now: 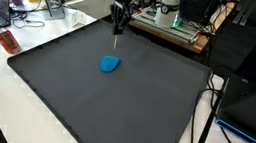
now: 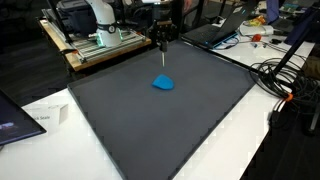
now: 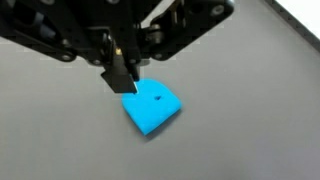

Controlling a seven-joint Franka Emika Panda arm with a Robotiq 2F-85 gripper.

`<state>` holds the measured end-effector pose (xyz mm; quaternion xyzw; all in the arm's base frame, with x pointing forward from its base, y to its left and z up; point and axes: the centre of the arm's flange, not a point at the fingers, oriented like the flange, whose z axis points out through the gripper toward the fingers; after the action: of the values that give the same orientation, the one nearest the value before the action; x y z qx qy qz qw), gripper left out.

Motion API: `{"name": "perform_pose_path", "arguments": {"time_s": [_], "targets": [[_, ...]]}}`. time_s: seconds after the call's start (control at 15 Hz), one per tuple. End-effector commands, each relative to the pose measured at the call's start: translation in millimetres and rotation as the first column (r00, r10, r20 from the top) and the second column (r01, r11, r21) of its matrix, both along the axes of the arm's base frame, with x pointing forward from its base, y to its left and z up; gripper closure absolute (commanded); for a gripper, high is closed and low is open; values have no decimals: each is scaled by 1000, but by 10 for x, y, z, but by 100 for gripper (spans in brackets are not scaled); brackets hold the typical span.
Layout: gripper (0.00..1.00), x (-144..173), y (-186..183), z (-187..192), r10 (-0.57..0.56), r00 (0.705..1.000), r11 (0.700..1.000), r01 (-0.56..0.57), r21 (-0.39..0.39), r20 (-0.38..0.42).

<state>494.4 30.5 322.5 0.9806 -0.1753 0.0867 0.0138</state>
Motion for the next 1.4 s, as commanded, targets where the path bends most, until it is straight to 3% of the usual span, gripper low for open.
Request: {"name": "perform_pose_path", "arguments": {"time_s": [0.0, 0.6, 0.93, 1.33], "targets": [[97, 151, 131, -26, -7, 998, 1000, 6, -12, -58], [97, 378, 196, -238, -37, 995, 999, 34, -33, -91], [97, 488, 174, -417, -81, 993, 992, 72, -99, -90], [97, 543, 128, -611, -113, 983, 988, 96, -120, -148]]}}
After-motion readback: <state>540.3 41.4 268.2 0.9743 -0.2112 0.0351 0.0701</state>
